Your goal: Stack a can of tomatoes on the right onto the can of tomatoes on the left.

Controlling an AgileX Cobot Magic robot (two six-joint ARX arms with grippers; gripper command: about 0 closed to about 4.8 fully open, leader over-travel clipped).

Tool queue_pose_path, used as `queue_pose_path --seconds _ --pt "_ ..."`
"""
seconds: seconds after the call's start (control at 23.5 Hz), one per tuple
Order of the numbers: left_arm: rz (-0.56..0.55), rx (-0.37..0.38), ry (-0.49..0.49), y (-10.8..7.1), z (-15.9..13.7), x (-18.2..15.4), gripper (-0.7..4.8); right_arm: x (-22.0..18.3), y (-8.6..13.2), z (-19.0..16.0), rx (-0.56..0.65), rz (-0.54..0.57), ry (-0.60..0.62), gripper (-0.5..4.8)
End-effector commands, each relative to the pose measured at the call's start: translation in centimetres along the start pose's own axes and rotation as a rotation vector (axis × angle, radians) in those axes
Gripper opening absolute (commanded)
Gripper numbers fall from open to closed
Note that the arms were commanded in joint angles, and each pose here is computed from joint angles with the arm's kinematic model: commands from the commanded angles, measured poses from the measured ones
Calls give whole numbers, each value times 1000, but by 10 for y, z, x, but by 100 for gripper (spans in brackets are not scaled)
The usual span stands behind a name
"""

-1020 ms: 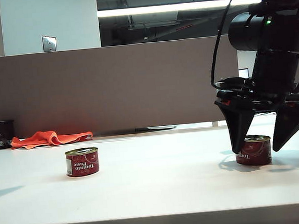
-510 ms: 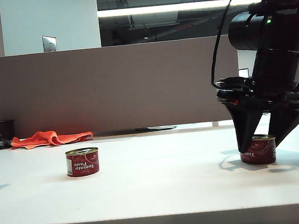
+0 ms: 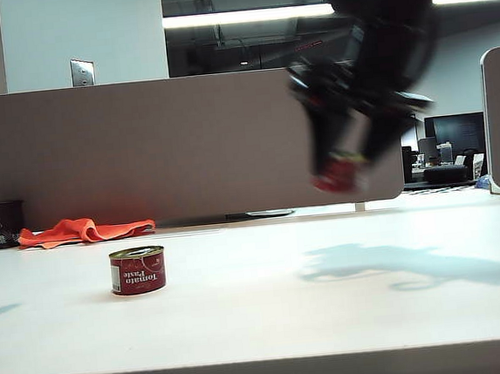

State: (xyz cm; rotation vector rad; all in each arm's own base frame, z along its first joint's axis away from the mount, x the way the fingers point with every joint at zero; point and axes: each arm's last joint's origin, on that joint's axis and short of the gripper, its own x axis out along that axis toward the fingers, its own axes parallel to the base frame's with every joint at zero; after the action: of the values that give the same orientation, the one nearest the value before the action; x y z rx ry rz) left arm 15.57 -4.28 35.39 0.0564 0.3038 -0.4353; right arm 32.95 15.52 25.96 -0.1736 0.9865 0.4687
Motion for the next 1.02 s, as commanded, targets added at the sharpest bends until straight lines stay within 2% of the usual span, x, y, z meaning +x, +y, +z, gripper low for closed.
queue_pose_path --seconds 0.04,0.26,0.38,0.47,0.64,1.02 --pt "2 5 -22 0 3 -2 -4 -12 34 16 -75 29 -100 260" --pt "2 5 -21 0 3 -2 -4 -13 87 31 -188 83 -204 260" --pt "2 5 -20 0 3 -2 -4 5 123 47 -248 131 -188 259" --pt "2 4 -15 0 3 -2 -4 19 137 57 -267 141 -152 259" --pt "1 3 -12 0 2 -2 -4 46 149 71 -284 137 -54 255" --pt "1 0 1 0 1 -2 -4 63 156 69 -295 177 10 255"
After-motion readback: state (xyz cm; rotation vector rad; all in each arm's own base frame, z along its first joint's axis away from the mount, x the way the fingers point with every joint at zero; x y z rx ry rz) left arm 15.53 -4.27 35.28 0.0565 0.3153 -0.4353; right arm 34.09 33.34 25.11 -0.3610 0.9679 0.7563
